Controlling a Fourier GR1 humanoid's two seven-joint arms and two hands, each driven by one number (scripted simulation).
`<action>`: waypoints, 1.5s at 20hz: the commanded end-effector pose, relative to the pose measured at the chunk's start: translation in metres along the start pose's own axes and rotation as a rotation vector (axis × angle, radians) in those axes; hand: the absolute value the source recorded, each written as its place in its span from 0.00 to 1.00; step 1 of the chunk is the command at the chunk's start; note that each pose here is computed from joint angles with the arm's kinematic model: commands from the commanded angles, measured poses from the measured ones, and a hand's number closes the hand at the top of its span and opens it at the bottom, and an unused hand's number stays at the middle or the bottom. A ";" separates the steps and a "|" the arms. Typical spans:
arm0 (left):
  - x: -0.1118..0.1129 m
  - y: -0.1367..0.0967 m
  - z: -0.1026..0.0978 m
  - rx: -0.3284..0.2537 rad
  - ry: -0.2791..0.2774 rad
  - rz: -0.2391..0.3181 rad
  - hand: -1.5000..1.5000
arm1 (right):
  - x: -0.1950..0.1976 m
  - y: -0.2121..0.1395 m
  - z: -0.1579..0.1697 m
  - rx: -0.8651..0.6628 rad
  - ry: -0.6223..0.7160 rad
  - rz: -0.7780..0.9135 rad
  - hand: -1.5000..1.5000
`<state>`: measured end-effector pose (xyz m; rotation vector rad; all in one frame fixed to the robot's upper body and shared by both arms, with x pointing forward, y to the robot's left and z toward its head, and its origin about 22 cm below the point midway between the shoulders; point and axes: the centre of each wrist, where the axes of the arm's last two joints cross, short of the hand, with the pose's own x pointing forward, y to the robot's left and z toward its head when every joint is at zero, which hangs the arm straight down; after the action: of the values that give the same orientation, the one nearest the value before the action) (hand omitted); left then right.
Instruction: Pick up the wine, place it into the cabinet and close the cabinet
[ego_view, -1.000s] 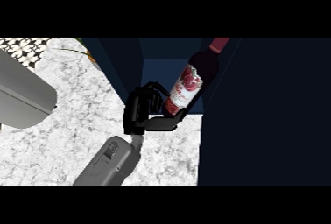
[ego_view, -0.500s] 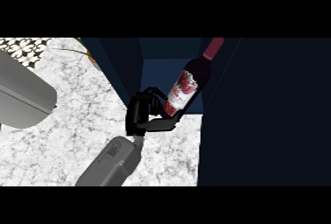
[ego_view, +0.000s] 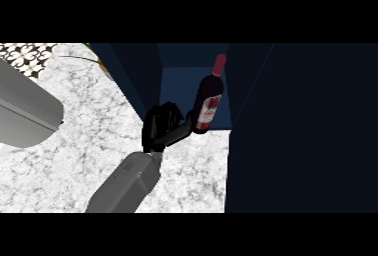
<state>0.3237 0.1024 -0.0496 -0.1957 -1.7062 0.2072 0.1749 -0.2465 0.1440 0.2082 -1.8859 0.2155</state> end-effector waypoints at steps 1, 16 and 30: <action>0.001 -0.005 -0.013 0.014 0.033 0.063 1.00 | 0.006 -0.002 0.004 0.003 -0.012 0.004 0.00; 0.003 0.000 -0.051 -0.005 0.039 0.089 1.00 | -0.008 0.002 0.008 -0.004 0.003 -0.017 0.00; 0.019 -0.003 -0.078 0.042 0.069 0.036 1.00 | -0.006 0.003 0.000 0.030 -0.004 -0.020 0.00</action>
<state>0.3920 0.0999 -0.0199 -0.2316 -1.6556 0.2699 0.1750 -0.2438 0.1428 0.2376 -1.8835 0.2301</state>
